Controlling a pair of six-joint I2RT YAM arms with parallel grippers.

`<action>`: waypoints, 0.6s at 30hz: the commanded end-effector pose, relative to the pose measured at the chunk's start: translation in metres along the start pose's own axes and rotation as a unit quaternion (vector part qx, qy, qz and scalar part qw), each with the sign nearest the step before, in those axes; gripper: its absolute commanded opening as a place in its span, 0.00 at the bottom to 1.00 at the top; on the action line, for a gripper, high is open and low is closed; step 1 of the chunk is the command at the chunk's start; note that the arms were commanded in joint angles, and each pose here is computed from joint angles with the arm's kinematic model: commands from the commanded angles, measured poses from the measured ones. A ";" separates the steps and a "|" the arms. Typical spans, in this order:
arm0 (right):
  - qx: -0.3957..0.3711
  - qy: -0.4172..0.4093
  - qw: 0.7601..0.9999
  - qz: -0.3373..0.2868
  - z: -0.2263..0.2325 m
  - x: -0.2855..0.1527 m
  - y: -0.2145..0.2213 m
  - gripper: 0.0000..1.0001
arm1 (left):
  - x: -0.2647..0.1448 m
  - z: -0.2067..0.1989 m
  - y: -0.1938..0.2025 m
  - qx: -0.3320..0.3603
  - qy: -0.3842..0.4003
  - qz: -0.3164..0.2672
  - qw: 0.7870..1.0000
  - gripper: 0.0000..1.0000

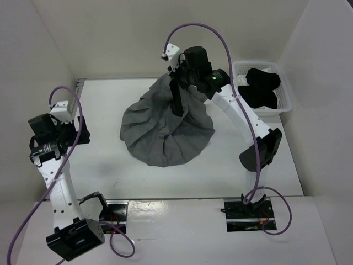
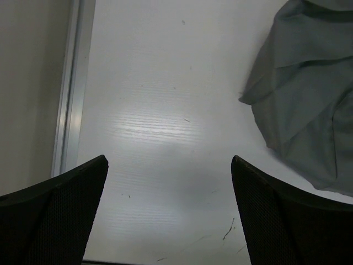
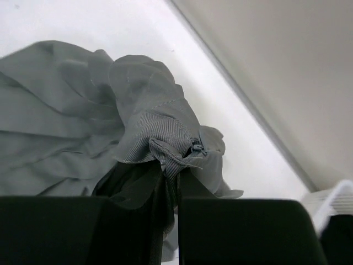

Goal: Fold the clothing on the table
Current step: Flatten the skirt out

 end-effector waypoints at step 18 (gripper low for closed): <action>-0.006 -0.258 0.931 -0.259 0.078 -0.112 -0.154 0.00 | -0.008 -0.008 -0.005 0.025 0.025 -0.022 0.999 0.96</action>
Point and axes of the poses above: each gripper's point midway between its finger pads, its own x axis out along the fingers, its own z axis along the line the jaws close on, y = z × x, the point moved 7 cm from there along -x, back along the fingers, and after that the axes turned 5 degrees about -x, right-handed, at the moved point
